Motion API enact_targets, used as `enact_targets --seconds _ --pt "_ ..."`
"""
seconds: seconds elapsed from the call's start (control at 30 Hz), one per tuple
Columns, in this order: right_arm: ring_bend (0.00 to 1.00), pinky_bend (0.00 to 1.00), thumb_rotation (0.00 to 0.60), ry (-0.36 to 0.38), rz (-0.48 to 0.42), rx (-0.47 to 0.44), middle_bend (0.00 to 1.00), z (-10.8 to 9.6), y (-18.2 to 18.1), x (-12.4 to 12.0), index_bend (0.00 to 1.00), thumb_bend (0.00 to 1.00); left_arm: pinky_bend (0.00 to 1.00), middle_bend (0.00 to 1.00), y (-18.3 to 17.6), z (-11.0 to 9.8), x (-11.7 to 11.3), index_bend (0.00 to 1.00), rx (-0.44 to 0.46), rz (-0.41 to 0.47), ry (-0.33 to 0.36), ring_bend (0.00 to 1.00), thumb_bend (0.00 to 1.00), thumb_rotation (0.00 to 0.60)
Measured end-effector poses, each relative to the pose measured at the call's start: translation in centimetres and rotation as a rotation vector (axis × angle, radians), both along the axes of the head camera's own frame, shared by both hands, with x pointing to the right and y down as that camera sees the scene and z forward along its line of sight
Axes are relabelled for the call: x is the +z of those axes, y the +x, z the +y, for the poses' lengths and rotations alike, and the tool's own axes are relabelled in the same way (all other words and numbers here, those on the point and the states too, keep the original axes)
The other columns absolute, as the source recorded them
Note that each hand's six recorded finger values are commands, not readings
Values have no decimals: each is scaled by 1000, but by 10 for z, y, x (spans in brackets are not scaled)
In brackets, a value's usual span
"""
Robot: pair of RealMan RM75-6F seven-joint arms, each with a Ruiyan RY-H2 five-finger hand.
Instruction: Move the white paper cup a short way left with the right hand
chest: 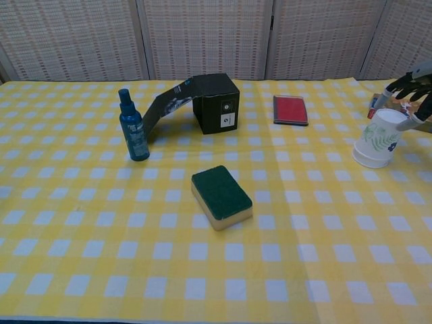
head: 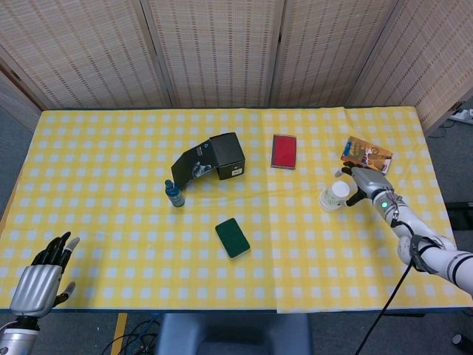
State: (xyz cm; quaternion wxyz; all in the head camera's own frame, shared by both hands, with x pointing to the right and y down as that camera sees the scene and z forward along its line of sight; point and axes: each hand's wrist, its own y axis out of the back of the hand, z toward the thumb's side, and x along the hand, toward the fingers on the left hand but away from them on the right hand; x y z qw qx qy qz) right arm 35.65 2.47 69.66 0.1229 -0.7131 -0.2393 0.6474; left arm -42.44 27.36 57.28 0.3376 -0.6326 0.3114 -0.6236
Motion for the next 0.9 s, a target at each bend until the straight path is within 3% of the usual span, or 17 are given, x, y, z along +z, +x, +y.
enact_targets --seconds 0.57,0.9 --pt "0 0 600 53 2 8 20 -9 -5 3 427 284 229 0 -2 0 2 13 -2 -2 -7 0 317 600" --pt "0 0 600 94 -28 7 23 -14 -11 -26 441 286 229 0 1 1 4 12 10 1 -11 0 317 600"
